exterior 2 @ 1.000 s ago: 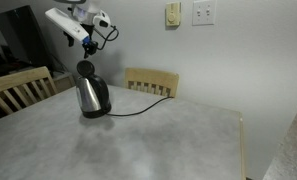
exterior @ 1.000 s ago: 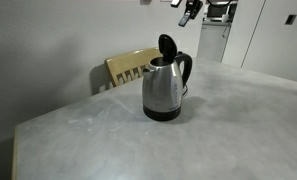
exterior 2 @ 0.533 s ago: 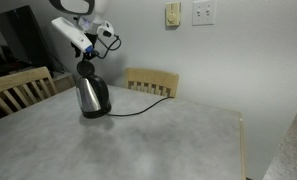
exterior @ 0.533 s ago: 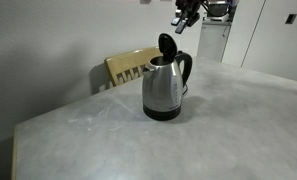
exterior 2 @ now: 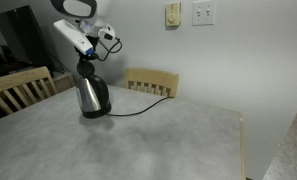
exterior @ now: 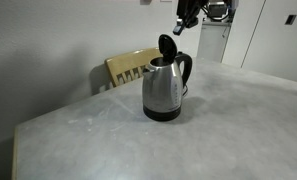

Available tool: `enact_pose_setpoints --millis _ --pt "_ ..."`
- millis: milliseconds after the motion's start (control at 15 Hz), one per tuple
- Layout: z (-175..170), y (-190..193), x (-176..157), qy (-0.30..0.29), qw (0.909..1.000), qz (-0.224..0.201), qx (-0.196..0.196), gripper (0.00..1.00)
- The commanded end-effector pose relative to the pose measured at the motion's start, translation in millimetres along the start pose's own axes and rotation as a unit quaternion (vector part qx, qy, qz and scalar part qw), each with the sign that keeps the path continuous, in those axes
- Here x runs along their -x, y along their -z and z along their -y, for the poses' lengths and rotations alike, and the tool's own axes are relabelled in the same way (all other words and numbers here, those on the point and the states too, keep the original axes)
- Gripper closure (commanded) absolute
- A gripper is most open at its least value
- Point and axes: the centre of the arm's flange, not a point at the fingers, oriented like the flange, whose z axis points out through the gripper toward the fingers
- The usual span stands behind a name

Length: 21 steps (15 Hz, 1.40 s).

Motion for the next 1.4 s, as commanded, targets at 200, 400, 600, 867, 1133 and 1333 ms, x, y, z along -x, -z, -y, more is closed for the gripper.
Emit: enact_pose_setpoints --millis 200,400,600,867,1133,1333 --pt "0 -11 -15 -0.014 0.9992 0.021 0.031 1.00" --pt "1 -17 -19 -0.015 0.9982 0.034 0.046 1.00" --pt "3 -26 -23 -0.013 0.9970 0.047 0.059 1.00" --pt "8 -37 -30 -0.006 0.9953 0.063 0.073 1.00" --pt "15 -45 -36 0.005 0.9942 0.075 0.076 1.00" --pt "16 -48 -40 0.009 0.9935 0.081 0.079 1.00"
